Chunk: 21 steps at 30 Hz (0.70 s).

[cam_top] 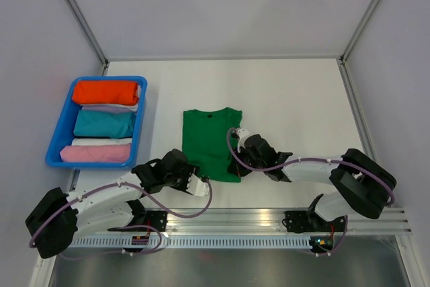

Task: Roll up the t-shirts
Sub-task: Roll the tshirt

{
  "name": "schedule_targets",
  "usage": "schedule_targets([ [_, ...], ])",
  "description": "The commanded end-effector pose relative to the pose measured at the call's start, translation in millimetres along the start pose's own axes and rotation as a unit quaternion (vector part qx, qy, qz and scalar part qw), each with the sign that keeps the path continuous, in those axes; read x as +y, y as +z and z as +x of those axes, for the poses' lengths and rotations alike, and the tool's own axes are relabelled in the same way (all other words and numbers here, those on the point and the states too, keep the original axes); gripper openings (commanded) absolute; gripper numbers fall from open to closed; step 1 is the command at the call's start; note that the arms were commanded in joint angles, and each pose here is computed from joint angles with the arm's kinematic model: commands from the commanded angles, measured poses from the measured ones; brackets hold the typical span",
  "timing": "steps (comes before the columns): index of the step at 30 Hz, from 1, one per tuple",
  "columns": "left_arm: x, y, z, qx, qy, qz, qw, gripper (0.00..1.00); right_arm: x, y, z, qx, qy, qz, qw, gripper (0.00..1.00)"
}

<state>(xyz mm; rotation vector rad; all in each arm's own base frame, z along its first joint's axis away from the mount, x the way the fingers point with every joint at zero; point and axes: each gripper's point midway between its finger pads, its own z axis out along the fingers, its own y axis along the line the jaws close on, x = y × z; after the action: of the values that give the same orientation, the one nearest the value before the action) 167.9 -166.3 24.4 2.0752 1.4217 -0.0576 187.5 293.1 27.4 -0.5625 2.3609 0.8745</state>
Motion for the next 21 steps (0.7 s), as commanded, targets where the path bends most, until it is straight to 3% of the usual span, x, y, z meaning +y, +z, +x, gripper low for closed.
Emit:
schedule_targets([
  [1,9,8,8,0.020,0.010,-0.026,0.999,0.54,13,-10,-22,-0.019,-0.043,-0.023,0.999,0.06],
  [4,8,13,11,0.025,0.011,-0.022,0.999,0.32,21,-19,-27,-0.023,-0.073,-0.041,0.996,0.10],
  [6,9,13,12,0.030,0.010,-0.021,0.999,0.20,26,-28,-32,-0.035,-0.096,-0.053,0.993,0.17],
  [7,9,14,12,0.030,0.008,-0.019,0.999,0.08,27,-32,-35,-0.043,-0.119,-0.055,0.990,0.21],
  [8,13,13,10,0.029,0.001,-0.023,0.999,0.03,30,-41,-43,-0.065,-0.136,-0.056,0.987,0.28],
  [12,18,2,0,0.003,-0.052,0.004,0.999,0.02,13,-57,-44,-0.093,-0.230,-0.020,0.969,0.44],
  [15,21,-8,-8,-0.031,-0.102,0.031,0.994,0.02,28,-62,-42,-0.126,-0.337,-0.059,0.931,0.51],
  [17,31,-12,-10,-0.041,-0.122,0.028,0.991,0.02,29,-59,-30,-0.102,-0.425,-0.040,0.898,0.53],
  [21,35,-17,-11,-0.048,-0.145,0.039,0.987,0.02,20,-53,2,-0.033,-0.526,-0.013,0.849,0.55],
])
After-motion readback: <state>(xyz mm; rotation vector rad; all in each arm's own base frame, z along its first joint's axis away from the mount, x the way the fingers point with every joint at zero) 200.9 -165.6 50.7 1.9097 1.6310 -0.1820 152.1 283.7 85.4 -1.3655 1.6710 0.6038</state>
